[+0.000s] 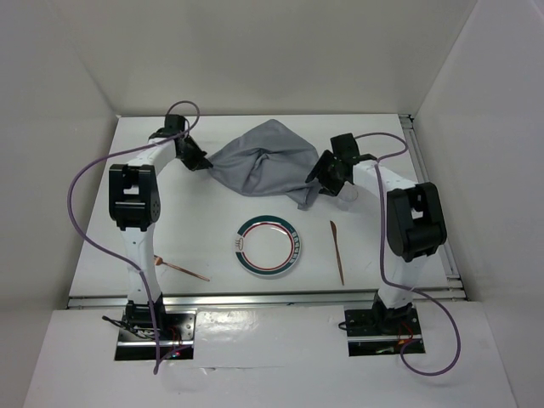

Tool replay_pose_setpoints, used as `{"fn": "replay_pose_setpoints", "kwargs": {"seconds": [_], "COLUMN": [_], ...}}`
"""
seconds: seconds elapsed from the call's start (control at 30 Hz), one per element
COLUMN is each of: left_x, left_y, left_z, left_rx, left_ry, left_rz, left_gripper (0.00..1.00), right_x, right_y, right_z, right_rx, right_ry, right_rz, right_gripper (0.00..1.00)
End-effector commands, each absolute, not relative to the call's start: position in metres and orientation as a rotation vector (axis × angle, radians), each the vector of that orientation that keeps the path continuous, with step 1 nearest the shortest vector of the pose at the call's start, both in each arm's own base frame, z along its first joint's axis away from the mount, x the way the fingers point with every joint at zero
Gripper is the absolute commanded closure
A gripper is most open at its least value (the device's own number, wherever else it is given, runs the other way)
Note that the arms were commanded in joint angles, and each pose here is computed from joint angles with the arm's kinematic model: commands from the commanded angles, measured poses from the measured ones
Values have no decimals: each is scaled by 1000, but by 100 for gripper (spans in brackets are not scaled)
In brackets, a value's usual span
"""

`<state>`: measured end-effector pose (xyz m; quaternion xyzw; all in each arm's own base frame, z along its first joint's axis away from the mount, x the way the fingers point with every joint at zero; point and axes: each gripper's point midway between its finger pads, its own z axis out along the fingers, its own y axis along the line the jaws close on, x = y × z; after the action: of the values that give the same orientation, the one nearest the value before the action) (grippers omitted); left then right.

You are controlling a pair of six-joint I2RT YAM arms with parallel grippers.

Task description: Set the dinner table for one person

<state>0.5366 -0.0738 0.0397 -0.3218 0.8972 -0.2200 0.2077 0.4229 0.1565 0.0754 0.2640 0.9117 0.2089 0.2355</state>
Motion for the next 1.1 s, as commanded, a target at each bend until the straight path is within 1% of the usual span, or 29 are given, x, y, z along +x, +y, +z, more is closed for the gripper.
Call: {"fn": "replay_pose_setpoints", "kwargs": {"seconds": [0.0,0.13,0.23,0.27,0.33,0.4,0.47,0.5,0.57,0.6,0.67,0.7,0.73,0.77,0.8,0.83,0.87,0.9,0.93,0.97,1.0,1.03,1.07], "left_x": [548,549,549,552,552,556,560,563,567,573,580,588,594,598,601,603,603,600,597,592,576,568,560], "left_y": [-75,-76,-75,-71,-73,-68,-61,-61,-51,-47,-31,-25,-9,-3,0,4,15,17,18,21,22,17,21], "left_z": [51,63,70,77,84,95,110,128,147,165,197,231,240,251,286,295,300,319,324,332,361,351,356], "left_rx": [-868,-854,-851,-846,-836,-816,-790,-770,-754,-739,-724,-685,-706,-706,-685,-680,-692,-680,-654,-642,-607,-616,-602], "left_ry": [2470,2453,2443,2422,2415,2388,2362,2330,2291,2257,2187,2119,2093,2075,2017,1994,1976,1934,1919,1901,1857,1884,1876], "left_rz": [-644,-662,-688,-703,-719,-716,-710,-717,-722,-735,-755,-774,-748,-744,-779,-809,-833,-864,-888,-890,-891,-911,-894], "left_gripper": [100,100,100,100,100,100,100,100,100,100,100,100,100,100,100,100,100,100,100,100,100,100,100], "right_x": [440,445,453,456,462,474,485,496,510,528,548,557,579,588,594,599,605,605,603,594,589,588,581], "right_y": [160,158,160,161,163,166,164,165,167,169,167,171,171,172,177,174,178,181,180,178,179,179,179], "right_z": [78,69,71,75,83,99,115,134,152,187,209,227,267,291,313,367,374,387,390,417,419,392,395], "right_rx": [741,748,734,730,723,697,639,618,544,512,442,405,380,352,305,279,263,241,225,209,196,209,199], "right_ry": [2448,2451,2445,2434,2416,2371,2336,2303,2272,2195,2158,2128,2043,1991,1945,1818,1788,1753,1744,1673,1667,1725,1714], "right_rz": [560,539,541,547,558,554,533,533,528,545,535,551,566,573,594,633,653,677,698,712,724,714,724], "right_gripper": [34,39,50,63,84,100,100,100,100,100,100,100,100,100,100,100,100,100,100,100,100,100,100]}}
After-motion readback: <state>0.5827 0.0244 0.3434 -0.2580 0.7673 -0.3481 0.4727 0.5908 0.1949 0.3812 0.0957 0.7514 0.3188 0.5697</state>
